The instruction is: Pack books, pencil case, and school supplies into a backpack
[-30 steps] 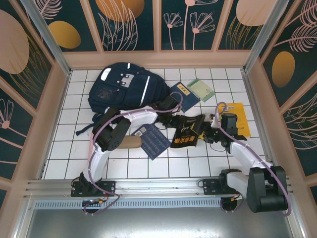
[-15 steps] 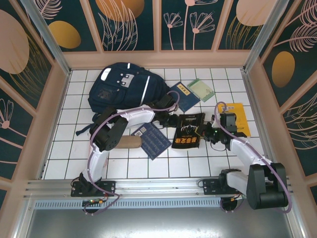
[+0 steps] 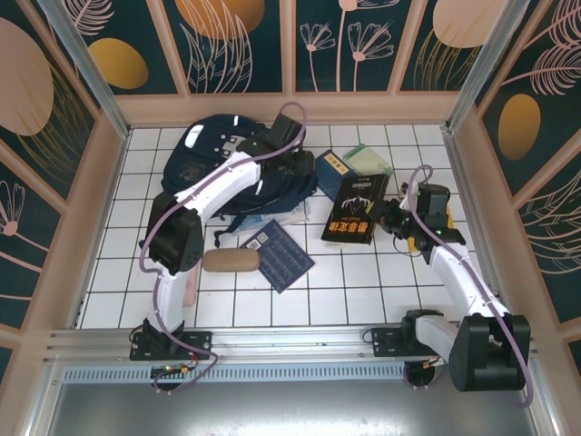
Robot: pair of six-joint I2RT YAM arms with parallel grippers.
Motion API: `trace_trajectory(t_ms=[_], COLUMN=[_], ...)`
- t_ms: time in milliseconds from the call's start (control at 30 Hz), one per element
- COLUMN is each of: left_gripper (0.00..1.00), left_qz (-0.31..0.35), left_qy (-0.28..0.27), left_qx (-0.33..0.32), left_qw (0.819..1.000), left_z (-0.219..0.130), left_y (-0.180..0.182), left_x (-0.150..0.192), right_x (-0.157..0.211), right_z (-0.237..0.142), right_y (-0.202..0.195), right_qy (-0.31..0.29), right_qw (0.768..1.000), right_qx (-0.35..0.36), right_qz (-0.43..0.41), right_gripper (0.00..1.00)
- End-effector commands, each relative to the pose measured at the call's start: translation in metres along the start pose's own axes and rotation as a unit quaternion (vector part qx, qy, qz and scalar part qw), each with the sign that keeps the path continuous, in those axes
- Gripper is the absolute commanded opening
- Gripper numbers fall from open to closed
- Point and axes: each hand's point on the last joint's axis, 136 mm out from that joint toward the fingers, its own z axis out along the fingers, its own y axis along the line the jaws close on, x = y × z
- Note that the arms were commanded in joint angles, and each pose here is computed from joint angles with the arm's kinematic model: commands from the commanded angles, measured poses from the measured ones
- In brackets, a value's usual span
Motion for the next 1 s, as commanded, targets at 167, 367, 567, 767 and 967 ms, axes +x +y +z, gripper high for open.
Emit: trace_trajectory(t_ms=[167,367,567,767,967], left_gripper=[0.45,0.59,0.59,0.00,0.00], left_qz=[0.067,0.092,0.108,0.115,0.104], left_qy=[0.040,0.076,0.093,0.077,0.027], left_qx=[-0.183,-0.191,-0.205,-0.229,-0.196], left_qw=[0.980,0.974,0.968,0.964,0.975], left_z=[0.051,0.077,0.091,0.080,0.039], left_y=[0.091,0.104,0.115,0.120,0.095], left_x=[0.006,0.029,0.043,0.033,-0.006], right_x=[-0.029,-0.032,-0.039,-0.047,-0.053], right_z=[-0.016,-0.011,-0.005,-0.003,0.000], right_y=[0.052,0.057,0.064,0.076,0.097], right_qy=[-0.030,-0.023,-0.017,-0.016,-0.020], right_qw=[0.996,0.995,0.993,0.991,0.982], right_qx=[-0.071,-0.086,-0.104,-0.123,-0.186], right_qz=[-0.049,-0.047,-0.044,-0.045,-0.036], right_gripper=[0.00,0.00,0.00,0.00,0.00])
